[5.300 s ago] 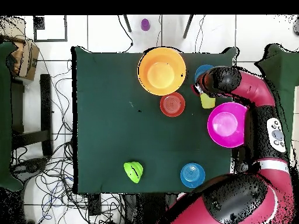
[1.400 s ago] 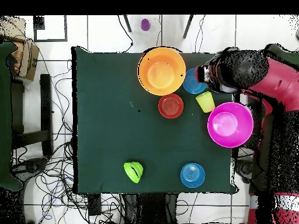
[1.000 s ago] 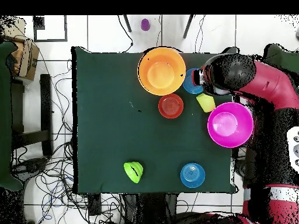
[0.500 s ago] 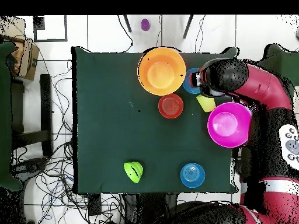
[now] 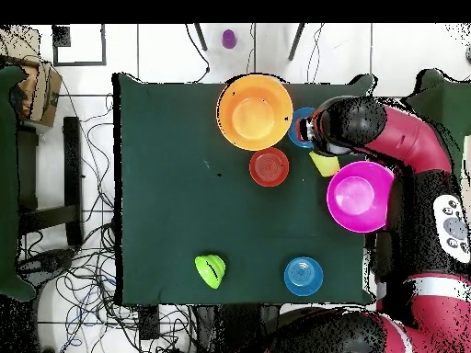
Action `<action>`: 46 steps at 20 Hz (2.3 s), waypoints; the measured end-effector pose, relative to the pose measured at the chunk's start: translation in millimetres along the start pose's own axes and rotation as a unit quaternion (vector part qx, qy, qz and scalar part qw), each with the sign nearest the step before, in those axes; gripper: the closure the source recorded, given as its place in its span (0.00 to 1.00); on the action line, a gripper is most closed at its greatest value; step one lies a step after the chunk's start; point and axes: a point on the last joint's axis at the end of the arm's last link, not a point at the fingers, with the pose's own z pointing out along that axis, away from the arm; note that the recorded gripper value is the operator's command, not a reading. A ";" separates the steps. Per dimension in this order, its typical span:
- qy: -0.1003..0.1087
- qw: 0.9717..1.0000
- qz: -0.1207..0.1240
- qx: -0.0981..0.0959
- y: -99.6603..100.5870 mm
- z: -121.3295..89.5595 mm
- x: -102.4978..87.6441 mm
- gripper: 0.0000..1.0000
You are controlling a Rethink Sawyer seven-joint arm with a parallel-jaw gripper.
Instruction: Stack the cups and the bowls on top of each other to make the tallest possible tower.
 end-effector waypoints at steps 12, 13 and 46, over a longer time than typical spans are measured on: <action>0.007 1.000 0.004 0.000 -7.8 1.1 -2.3 0.00; 0.006 1.000 0.004 0.001 -8.5 1.0 -2.9 0.00; 0.008 0.999 0.034 0.010 -53.6 94.8 -27.5 0.00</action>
